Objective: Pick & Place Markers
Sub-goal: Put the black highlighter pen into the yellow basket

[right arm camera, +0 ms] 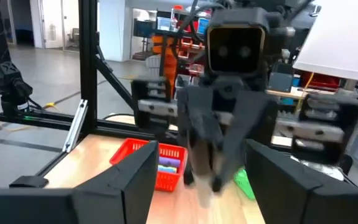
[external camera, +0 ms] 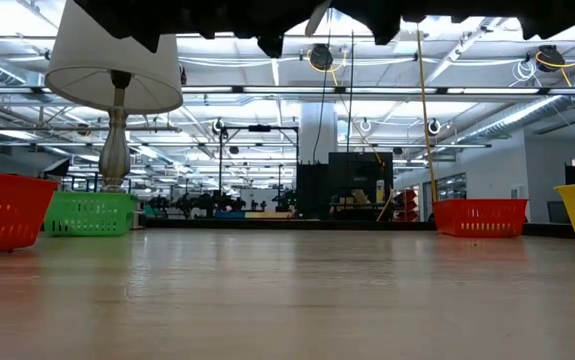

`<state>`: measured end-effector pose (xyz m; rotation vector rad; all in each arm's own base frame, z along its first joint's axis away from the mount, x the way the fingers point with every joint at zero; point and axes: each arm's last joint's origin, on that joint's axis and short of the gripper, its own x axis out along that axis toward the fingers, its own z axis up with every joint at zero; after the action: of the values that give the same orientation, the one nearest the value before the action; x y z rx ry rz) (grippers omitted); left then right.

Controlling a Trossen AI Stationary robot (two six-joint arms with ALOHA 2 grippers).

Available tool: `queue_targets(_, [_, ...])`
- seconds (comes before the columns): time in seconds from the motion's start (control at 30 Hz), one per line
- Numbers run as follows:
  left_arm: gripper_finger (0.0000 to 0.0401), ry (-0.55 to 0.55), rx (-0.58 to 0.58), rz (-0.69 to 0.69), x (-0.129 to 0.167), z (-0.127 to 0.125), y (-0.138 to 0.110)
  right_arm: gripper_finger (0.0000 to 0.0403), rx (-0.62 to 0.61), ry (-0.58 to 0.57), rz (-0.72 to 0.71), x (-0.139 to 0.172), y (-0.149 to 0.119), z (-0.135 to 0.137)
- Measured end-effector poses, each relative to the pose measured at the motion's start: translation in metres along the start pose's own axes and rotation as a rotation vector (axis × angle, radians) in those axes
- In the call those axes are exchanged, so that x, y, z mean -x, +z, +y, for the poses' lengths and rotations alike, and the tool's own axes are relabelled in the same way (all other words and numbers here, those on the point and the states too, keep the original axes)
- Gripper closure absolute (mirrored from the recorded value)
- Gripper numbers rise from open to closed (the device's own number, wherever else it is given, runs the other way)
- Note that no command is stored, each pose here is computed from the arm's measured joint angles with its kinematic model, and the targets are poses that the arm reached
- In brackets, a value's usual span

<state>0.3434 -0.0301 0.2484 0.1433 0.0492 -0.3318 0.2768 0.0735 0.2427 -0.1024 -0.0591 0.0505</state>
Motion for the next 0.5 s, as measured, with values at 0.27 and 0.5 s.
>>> queue_targets(0.27, [0.0374,-0.008,0.004,0.001,-0.0001,-0.0005,-0.0001,0.0221,0.004,0.056,0.008,-0.0096,-0.0030,-0.0024])
queue_targets(0.5, [0.0380,-0.014,0.002,0.001,-0.0002,-0.0023,0.0004,0.0336,0.075,0.065,0.013,-0.0098,-0.0041,-0.0034])
